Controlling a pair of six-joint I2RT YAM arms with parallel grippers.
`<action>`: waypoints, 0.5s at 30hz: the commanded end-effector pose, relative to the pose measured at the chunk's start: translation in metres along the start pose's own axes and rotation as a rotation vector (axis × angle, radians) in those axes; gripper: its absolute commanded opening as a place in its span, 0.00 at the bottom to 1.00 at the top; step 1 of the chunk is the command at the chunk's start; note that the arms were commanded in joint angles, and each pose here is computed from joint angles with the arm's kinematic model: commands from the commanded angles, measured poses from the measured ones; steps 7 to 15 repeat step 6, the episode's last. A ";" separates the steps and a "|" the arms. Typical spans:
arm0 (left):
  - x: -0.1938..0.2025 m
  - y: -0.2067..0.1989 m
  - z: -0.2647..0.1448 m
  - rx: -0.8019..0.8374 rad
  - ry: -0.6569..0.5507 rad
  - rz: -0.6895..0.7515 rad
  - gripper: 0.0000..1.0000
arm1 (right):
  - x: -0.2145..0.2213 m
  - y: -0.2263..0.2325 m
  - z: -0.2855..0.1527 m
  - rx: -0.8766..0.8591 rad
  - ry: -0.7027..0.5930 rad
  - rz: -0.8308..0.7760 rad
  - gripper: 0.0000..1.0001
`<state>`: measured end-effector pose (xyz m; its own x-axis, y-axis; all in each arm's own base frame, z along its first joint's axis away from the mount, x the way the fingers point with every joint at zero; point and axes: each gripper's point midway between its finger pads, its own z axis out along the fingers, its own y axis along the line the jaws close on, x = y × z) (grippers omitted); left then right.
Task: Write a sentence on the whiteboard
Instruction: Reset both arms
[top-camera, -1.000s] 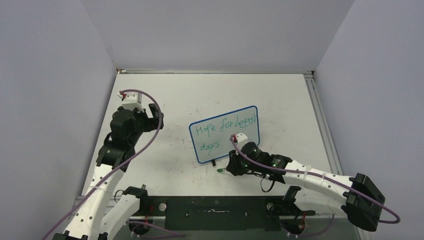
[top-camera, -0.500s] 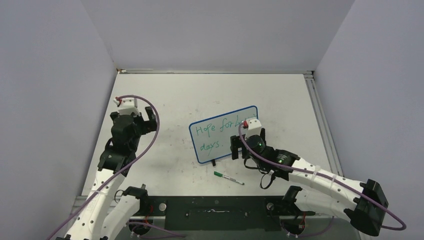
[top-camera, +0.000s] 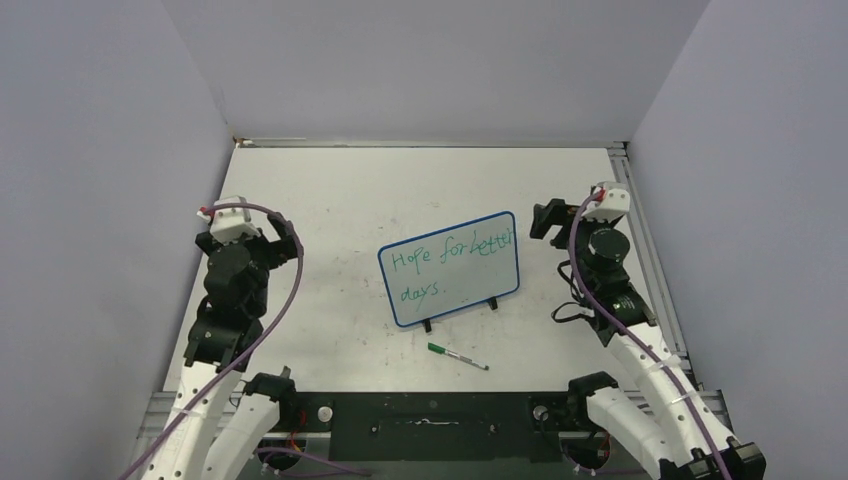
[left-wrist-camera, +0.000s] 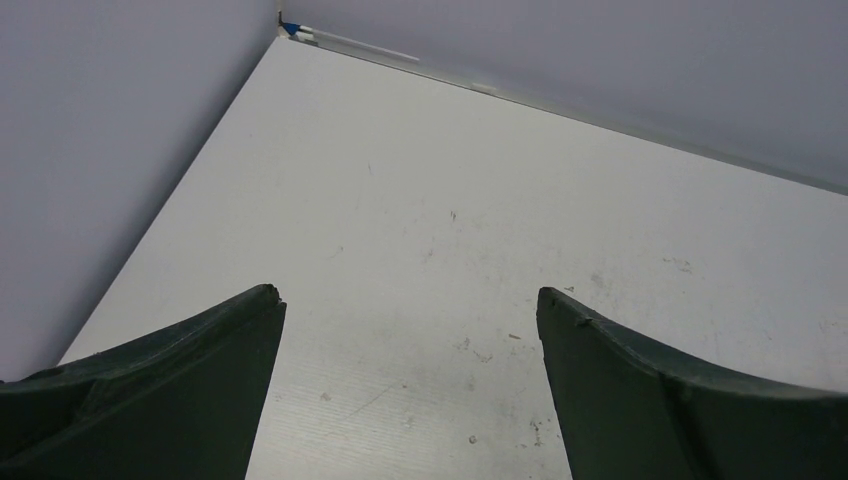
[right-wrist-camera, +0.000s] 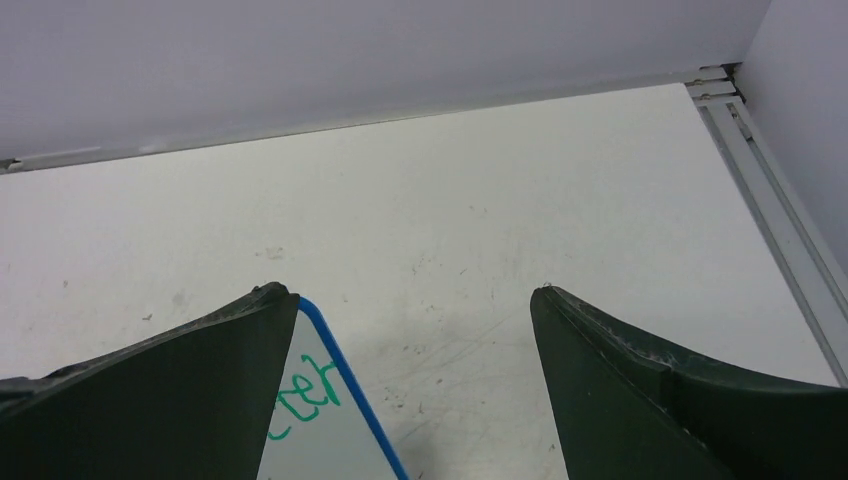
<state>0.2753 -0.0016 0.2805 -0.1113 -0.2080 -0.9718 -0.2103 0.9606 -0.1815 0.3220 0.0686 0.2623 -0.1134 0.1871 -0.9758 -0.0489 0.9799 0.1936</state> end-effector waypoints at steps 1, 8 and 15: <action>-0.016 0.001 0.000 -0.009 -0.068 -0.027 0.96 | -0.036 0.010 0.001 -0.086 -0.123 0.025 0.90; -0.016 0.002 0.000 -0.012 -0.064 -0.022 0.96 | -0.037 0.000 -0.001 -0.039 -0.134 0.024 0.90; -0.016 0.002 0.000 -0.012 -0.064 -0.022 0.96 | -0.037 0.000 -0.001 -0.039 -0.134 0.024 0.90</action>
